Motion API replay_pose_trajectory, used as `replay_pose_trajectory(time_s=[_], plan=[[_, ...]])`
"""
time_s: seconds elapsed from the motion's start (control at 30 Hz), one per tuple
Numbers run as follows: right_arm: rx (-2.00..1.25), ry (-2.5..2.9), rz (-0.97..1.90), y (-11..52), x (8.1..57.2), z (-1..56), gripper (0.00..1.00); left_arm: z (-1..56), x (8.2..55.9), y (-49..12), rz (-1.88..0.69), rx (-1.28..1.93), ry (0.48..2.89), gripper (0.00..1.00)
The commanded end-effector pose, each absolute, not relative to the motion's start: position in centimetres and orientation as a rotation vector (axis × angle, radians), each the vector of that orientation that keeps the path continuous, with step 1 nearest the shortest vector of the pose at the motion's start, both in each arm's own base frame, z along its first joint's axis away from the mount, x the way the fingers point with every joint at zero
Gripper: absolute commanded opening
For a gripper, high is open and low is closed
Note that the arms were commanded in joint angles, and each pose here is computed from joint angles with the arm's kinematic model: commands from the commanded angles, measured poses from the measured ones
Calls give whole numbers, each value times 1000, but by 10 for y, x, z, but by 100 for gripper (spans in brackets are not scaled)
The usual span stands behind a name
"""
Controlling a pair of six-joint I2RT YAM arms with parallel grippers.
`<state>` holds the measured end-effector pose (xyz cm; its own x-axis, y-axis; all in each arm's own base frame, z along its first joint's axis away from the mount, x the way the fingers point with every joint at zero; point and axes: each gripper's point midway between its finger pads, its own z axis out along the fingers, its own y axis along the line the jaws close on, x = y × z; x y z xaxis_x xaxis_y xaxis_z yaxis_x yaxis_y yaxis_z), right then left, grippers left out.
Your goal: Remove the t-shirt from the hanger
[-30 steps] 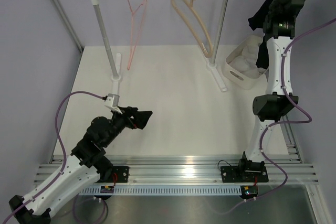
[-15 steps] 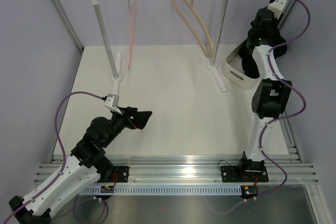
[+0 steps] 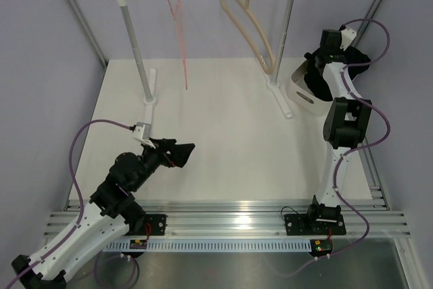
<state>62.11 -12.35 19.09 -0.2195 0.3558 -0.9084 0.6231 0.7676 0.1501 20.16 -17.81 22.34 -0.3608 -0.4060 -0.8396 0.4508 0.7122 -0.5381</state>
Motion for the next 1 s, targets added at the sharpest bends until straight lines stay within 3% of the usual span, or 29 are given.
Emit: replay_pose_trajectory(time_s=[0.0, 0.2, 0.23, 0.27, 0.3, 0.33, 0.43, 0.47, 0.53, 0.67, 0.97], plan=[[836, 1919, -160, -106, 618, 163, 0, 231, 203, -176, -899, 11, 1691, 99], [939, 1978, -78, -96, 614, 137, 0, 234, 201, -176, -911, 15, 1676, 99], [953, 1995, -97, -97, 609, 134, 4, 234, 201, -176, -910, 18, 1678, 99], [957, 1994, -93, -97, 610, 137, 15, 235, 200, -176, -911, 17, 1675, 99], [946, 1999, -88, -96, 610, 139, 34, 235, 200, -176, -911, 17, 1675, 99], [940, 2006, -89, -95, 608, 142, 63, 235, 200, -176, -912, 19, 1675, 99], [884, 1951, -96, -98, 606, 173, 83, 236, 199, -177, -920, 22, 1673, 99], [878, 1932, -122, -102, 603, 182, 94, 235, 199, -177, -920, 24, 1675, 99], [857, 1876, -193, -114, 597, 210, 99, 236, 198, -176, -923, 24, 1670, 99], [839, 1784, -276, -135, 597, 255, 100, 236, 197, -177, -928, 25, 1668, 99], [914, 1674, -357, -173, 604, 269, 99, 239, 196, -177, -939, 30, 1660, 99]])
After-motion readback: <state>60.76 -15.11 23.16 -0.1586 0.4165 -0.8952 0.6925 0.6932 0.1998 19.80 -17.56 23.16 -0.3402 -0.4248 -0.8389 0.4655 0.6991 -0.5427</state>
